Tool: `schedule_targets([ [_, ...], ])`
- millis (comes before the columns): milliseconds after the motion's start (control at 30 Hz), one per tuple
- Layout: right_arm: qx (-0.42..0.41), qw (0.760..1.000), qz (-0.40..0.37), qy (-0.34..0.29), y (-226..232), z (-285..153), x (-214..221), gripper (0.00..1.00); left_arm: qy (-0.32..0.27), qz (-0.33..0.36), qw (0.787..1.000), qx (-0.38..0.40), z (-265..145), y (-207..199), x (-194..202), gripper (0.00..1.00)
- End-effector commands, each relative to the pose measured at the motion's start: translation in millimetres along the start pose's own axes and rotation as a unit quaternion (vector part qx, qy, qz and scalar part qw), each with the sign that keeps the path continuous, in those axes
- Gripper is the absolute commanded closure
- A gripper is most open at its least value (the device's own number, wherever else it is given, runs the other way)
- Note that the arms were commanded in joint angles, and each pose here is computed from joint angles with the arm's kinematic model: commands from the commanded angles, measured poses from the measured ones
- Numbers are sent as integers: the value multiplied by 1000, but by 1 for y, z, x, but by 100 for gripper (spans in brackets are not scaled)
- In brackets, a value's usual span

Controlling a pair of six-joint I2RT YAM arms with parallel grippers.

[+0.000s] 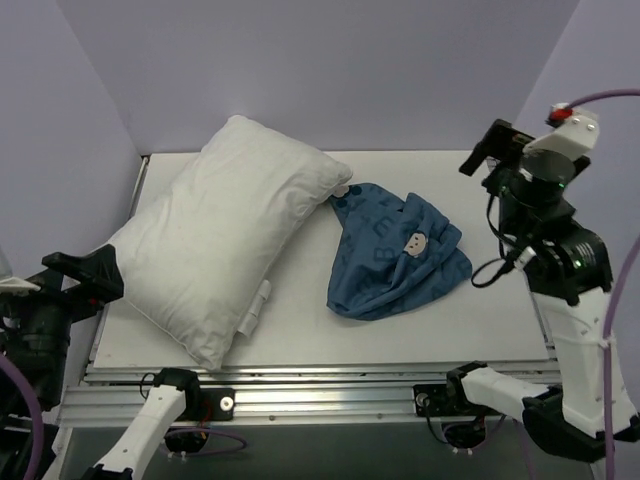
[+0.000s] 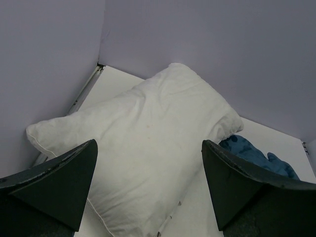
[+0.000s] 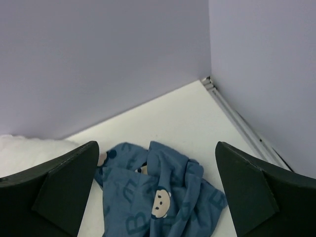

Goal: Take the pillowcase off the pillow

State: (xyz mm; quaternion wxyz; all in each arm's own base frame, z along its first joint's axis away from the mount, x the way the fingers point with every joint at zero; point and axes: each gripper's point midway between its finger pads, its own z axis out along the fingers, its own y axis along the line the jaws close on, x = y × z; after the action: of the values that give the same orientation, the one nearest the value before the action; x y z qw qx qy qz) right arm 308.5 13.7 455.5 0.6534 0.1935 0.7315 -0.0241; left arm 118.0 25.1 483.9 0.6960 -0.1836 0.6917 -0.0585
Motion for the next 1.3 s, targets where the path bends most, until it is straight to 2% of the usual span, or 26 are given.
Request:
schedule_targets([
  [0,34,997,21,-64,-43,-48,-47,0,-13,12,999,-29,-14,19,-6,6],
  [200,6,991,35,-128,-85,-114,-75,0,-13,16,999,-43,-32,44,-4,6],
  [433,-13,988,45,-149,-111,-147,-63,0,-13,10,998,-56,-49,69,5,6],
  [800,-21,984,59,-164,-141,-170,-44,1,9,3,998,-66,-55,87,32,6],
  [1267,-68,986,66,-136,-125,-159,-27,0,31,3,998,-52,-33,73,49,6],
])
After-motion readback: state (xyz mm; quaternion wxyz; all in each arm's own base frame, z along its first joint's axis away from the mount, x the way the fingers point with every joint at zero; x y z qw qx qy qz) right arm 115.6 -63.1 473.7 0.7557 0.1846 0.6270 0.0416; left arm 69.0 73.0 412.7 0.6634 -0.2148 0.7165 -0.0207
